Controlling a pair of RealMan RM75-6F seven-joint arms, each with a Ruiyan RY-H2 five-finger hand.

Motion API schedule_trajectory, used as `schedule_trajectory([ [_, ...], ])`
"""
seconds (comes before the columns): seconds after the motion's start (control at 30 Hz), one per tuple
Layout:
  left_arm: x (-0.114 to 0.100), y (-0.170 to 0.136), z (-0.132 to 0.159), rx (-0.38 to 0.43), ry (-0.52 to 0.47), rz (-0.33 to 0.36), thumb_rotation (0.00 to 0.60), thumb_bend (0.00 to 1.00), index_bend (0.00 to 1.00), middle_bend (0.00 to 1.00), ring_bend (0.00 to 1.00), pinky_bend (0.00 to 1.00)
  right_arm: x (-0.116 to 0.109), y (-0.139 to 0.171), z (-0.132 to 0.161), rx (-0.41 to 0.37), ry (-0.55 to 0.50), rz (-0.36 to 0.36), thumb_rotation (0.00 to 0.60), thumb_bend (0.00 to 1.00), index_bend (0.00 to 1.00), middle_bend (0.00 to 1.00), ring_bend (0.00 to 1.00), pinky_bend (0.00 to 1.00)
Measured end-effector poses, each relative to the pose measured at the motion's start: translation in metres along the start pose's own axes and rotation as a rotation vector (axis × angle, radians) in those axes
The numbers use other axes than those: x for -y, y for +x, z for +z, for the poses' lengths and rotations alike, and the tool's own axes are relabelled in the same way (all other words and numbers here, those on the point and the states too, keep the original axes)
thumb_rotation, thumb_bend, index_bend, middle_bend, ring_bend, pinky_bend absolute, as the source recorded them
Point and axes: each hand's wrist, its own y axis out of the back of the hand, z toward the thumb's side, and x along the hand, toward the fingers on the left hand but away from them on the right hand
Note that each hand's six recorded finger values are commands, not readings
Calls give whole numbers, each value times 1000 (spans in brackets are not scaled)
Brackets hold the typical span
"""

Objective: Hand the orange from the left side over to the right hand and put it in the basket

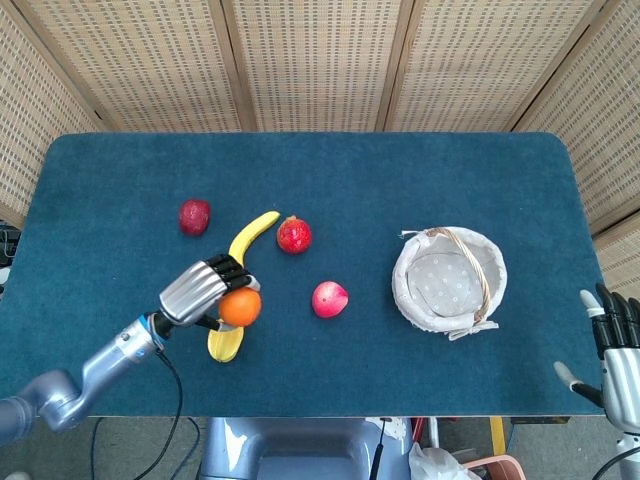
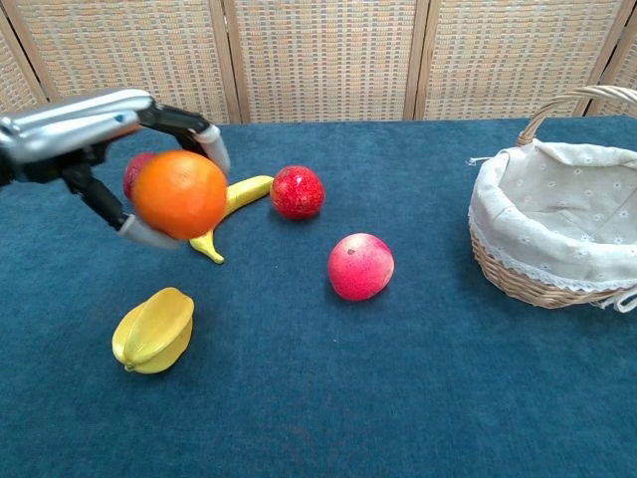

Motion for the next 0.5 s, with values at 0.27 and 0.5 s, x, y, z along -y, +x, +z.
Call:
schedule_trajectory([
  [0.27, 51, 48, 39, 150, 90, -125, 600, 17, 544, 467, 336, 237, 5, -5, -7, 48, 33, 9, 600, 0, 0, 0, 0, 0],
  [0.5, 87, 61, 56, 220, 143, -200, 600, 0, 182, 118, 47, 41, 9, -8, -9, 67, 44, 19, 600, 0, 0, 0, 0, 0],
])
